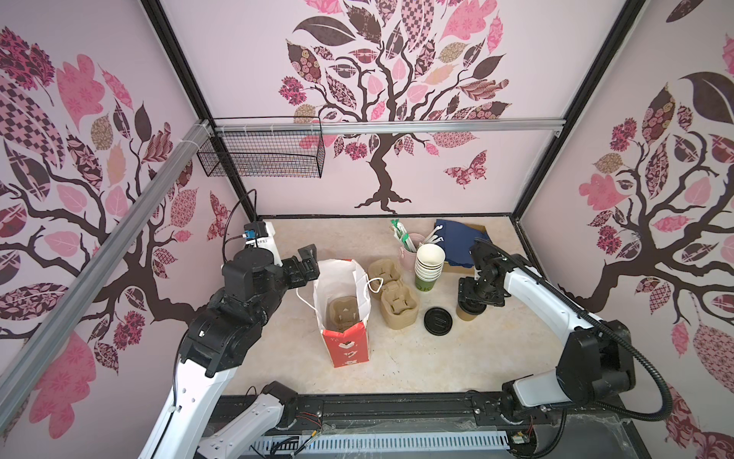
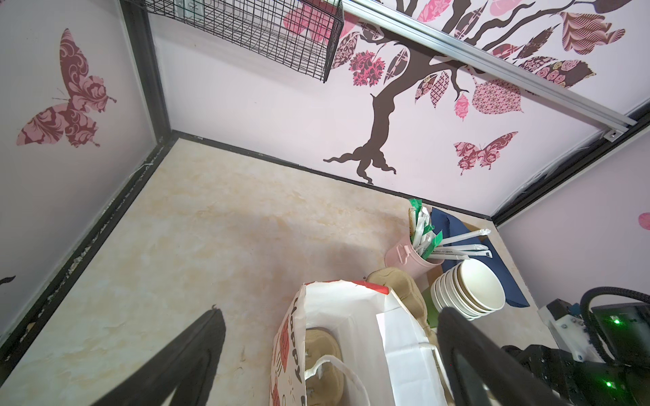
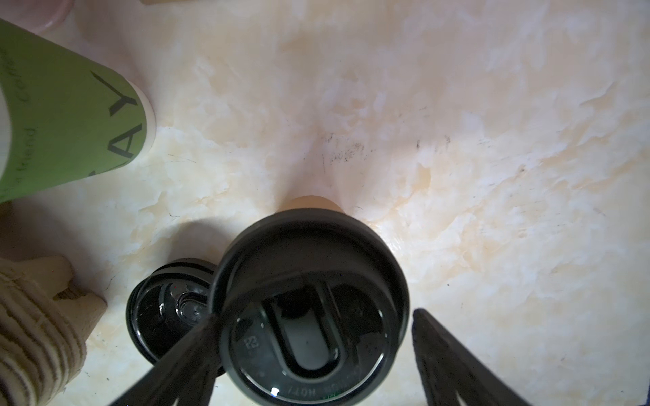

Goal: Pack a coffee takeout order
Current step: Pick up the coffee cup at the middle-right of the table.

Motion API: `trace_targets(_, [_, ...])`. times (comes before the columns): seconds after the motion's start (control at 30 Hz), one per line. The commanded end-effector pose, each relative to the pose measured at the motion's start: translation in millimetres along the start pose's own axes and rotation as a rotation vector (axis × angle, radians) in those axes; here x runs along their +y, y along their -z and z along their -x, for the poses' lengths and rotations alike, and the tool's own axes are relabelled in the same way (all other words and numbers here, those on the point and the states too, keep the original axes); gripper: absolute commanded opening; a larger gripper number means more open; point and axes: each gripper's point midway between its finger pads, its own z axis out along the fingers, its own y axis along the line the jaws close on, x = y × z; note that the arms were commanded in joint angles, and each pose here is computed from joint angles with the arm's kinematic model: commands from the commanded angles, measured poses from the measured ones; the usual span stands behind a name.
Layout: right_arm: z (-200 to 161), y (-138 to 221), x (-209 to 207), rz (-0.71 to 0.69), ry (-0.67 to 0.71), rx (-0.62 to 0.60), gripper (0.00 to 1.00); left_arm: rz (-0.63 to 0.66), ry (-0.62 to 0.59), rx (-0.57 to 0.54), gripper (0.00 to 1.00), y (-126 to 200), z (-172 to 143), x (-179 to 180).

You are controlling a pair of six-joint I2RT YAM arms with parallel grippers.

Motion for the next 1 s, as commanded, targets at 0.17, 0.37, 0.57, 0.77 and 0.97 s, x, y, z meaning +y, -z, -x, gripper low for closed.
trace_targets(0.17, [5.6,4.2,2.2,-0.021,0.012,-0.009,0.83,0.022,0.003,0.015,0.98,-4.5,-7.7,5.1])
trace_targets(0.37, [5.1,2.7,3.7,-0.019,0.014,-0.004,0.81,0.02,0.006,0.016,0.98,-4.6,-7.7,4.7])
trace_targets(0.57, [1.7,-1.8,4.5,-0.02,0.016,0.016,0.81,0.022,0.004,0.017,0.98,-5.5,-7.8,4.7])
trace_targets(0.77, [-0.4,-5.6,4.9,-0.022,0.017,0.031,0.81,0.027,0.003,0.016,0.98,-5.6,-8.1,5.7])
trace_targets(0.97, [-4.3,-9.9,4.2,-0.029,0.018,0.048,0.81,0.03,0.001,0.018,0.98,-5.9,-8.6,6.1])
